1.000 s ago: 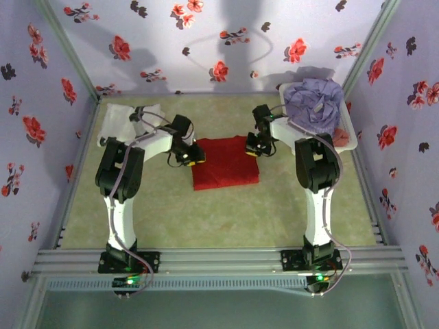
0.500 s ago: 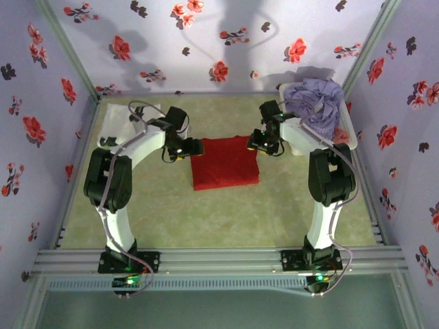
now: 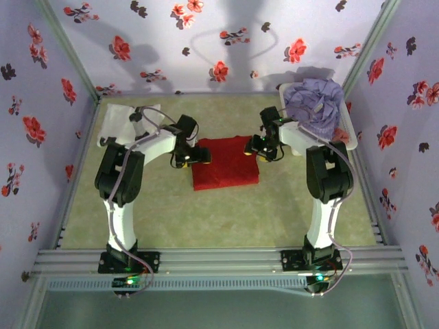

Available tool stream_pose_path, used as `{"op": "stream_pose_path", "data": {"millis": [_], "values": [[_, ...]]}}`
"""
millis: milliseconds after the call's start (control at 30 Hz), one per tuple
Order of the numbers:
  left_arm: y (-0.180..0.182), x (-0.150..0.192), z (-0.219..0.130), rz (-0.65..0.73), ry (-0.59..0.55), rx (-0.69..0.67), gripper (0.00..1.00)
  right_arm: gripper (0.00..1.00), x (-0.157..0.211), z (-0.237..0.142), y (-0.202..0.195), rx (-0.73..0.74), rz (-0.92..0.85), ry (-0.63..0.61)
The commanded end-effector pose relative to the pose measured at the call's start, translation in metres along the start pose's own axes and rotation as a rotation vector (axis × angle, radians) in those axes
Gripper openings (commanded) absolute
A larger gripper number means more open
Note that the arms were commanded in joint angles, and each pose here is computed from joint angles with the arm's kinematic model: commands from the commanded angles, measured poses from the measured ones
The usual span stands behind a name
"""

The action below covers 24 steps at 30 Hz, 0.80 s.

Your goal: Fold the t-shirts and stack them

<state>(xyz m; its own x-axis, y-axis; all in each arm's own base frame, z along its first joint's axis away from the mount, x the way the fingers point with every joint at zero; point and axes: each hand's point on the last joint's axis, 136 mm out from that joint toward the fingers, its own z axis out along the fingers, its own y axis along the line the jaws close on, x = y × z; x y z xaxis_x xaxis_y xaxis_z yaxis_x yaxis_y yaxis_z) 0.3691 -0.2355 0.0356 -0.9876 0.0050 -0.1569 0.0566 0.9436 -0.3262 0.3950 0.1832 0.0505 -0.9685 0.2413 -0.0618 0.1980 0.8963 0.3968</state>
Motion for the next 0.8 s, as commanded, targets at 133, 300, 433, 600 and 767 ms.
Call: {"op": "stream_pose_path", "data": {"millis": [133,300,433,600,767], "values": [[0.009,0.010,0.017,-0.005,0.037,-0.055,0.82,0.61,-0.020,0.015,0.005,-0.023,0.001,0.018],[-0.013,0.013,0.021,0.058,0.025,-0.051,0.73,0.61,-0.017,0.011,0.005,-0.031,-0.001,0.014],[-0.019,0.018,0.031,0.061,0.037,-0.054,0.66,0.61,-0.011,-0.009,0.007,-0.049,-0.008,-0.025],[-0.019,0.018,0.030,0.067,0.017,-0.078,0.56,0.61,0.001,-0.033,0.001,-0.051,-0.023,-0.055],[-0.018,0.016,0.030,0.100,0.006,-0.102,0.43,0.61,0.008,-0.056,-0.005,-0.066,-0.017,-0.087]]}}
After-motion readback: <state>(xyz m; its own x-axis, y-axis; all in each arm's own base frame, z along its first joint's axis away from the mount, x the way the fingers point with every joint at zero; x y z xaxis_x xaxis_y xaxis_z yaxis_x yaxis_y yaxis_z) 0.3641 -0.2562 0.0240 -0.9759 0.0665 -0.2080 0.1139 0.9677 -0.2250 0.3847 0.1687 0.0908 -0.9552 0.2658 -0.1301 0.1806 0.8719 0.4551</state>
